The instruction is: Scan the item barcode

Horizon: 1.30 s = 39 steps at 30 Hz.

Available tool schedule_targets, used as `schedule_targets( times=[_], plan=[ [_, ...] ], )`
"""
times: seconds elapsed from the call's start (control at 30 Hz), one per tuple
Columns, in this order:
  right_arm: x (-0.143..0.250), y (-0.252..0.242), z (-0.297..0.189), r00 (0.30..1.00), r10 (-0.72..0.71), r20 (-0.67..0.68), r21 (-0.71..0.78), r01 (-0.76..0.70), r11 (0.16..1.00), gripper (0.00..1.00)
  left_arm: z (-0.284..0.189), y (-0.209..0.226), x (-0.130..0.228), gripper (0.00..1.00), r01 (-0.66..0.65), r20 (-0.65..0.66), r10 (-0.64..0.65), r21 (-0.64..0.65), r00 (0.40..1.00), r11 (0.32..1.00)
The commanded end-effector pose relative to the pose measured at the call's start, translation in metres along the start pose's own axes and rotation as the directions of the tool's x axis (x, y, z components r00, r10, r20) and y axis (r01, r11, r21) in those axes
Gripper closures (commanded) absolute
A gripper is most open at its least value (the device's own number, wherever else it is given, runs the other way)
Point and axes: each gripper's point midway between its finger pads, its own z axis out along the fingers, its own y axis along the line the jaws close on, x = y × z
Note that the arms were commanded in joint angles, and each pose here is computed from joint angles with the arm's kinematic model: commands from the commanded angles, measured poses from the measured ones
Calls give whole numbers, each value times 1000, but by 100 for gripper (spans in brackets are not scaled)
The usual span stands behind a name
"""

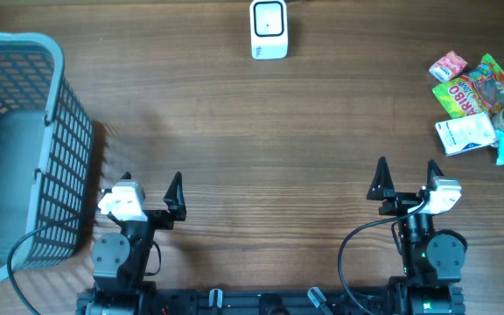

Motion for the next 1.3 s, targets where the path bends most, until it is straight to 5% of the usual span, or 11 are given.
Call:
schedule_targets(
  times=[0.0,0.57,0.73,1.17,1.27],
  plan=[
    [-3,-3,0,1000,-12,12,16,12,1000,0,0,0,0,0,10,4,-10,2,1000,1000],
    [-3,-3,0,1000,-12,12,16,12,1000,0,2,20,-14,0,15,98,-4,-105,995,994],
    [-3,-3,0,1000,-12,12,16,12,1000,0,4,5,-10,0,-110,84,112,-21,990,994],
    [-3,-3,0,1000,-12,12,16,12,1000,0,4,5,-11,0,-94,88,96,-23,992,995],
    [-4,-8,-1,987,-158,14,50,157,986,0,4,5,-11,0,-94,88,96,-23,992,995]
  ],
)
